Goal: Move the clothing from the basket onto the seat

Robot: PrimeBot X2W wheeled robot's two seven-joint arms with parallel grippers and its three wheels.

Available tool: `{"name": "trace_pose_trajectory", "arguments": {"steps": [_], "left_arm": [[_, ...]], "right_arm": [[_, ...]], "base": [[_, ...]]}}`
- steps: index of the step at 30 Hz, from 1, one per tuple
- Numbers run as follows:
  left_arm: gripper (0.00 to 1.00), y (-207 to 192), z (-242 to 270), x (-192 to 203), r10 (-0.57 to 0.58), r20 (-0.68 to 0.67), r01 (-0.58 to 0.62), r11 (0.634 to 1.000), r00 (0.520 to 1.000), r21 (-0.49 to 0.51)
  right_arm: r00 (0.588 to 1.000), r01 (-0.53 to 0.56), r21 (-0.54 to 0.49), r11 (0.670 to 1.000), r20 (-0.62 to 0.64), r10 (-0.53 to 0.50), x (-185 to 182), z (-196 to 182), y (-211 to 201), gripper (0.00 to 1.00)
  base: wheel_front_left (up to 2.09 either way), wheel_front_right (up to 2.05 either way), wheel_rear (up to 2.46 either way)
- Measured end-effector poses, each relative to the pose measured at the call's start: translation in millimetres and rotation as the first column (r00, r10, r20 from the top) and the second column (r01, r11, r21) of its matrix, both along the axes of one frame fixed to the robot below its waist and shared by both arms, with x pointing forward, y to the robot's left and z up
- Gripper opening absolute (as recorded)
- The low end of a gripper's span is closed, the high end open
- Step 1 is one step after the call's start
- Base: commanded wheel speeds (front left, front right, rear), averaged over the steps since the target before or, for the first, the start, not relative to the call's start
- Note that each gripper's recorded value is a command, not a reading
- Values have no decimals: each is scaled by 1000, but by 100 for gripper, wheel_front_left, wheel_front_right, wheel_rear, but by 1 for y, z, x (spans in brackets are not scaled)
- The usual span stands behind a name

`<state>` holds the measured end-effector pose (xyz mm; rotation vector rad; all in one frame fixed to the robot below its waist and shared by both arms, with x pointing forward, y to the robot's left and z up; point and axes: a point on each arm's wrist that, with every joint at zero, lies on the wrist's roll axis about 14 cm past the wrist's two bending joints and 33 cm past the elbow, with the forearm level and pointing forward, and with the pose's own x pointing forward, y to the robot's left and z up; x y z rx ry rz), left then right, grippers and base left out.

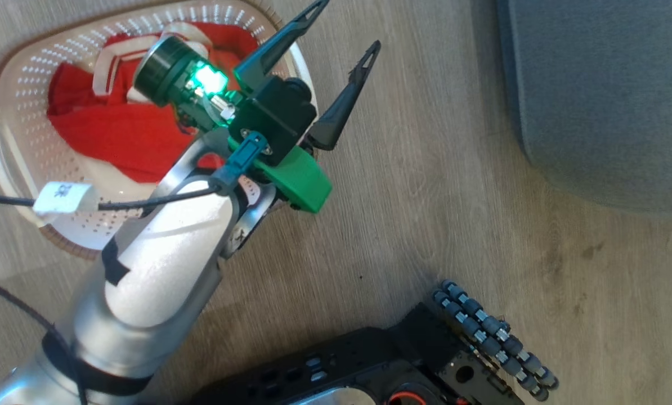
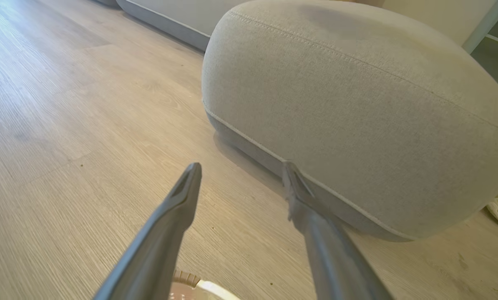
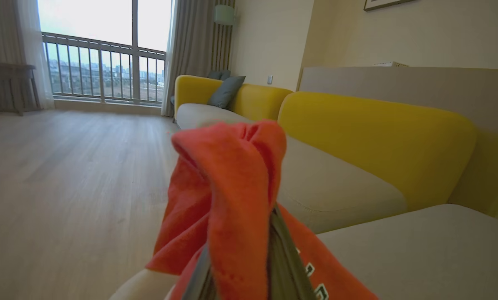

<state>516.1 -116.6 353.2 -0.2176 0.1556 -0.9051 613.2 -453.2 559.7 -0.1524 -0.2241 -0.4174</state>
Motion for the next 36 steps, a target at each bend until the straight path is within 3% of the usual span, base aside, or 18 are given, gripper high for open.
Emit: {"name": "trace_pose_trajectory", "arguments": {"steps": [3,7,12,13,14,15,19,28,36], "left_arm": [[100,6,-13,0,13,-23,-13,1000,1000,14],[100,15,-35,-9,27,-83,-24,999,996,40],[100,20,-57,-17,29,-134,-19,997,991,74],[100,19,-58,-18,25,-136,-15,997,990,74],[100,19,-57,-18,27,-134,-17,997,991,73],[100,19,-54,-18,30,-131,-20,997,991,73],[100,19,-39,-15,43,-112,-37,998,993,58],[100,27,-2,-27,97,-112,-94,995,989,30],[100,70,33,-39,274,-96,-271,962,957,44]], "right_arm": [[996,67,2,998,-54,-67,-3,-16,-22,0],[967,202,67,977,-172,-188,-30,-69,-56,0],[921,268,150,952,-328,-208,-54,-145,-50,0],[917,276,164,947,-339,-209,-57,-151,-48,15],[914,283,170,944,-345,-213,-60,-153,-48,47],[912,288,168,943,-347,-217,-63,-152,-49,100],[916,284,162,945,-336,-218,-69,-139,-49,100],[918,99,68,993,-392,-65,-104,-117,0,100],[962,-66,77,995,-261,84,-151,-67,57,100]], "base": [[0,0,0],[0,0,0],[0,0,0],[0,0,0],[0,0,0],[0,0,0],[0,0,0],[0,0,0],[0,0,0]]}}
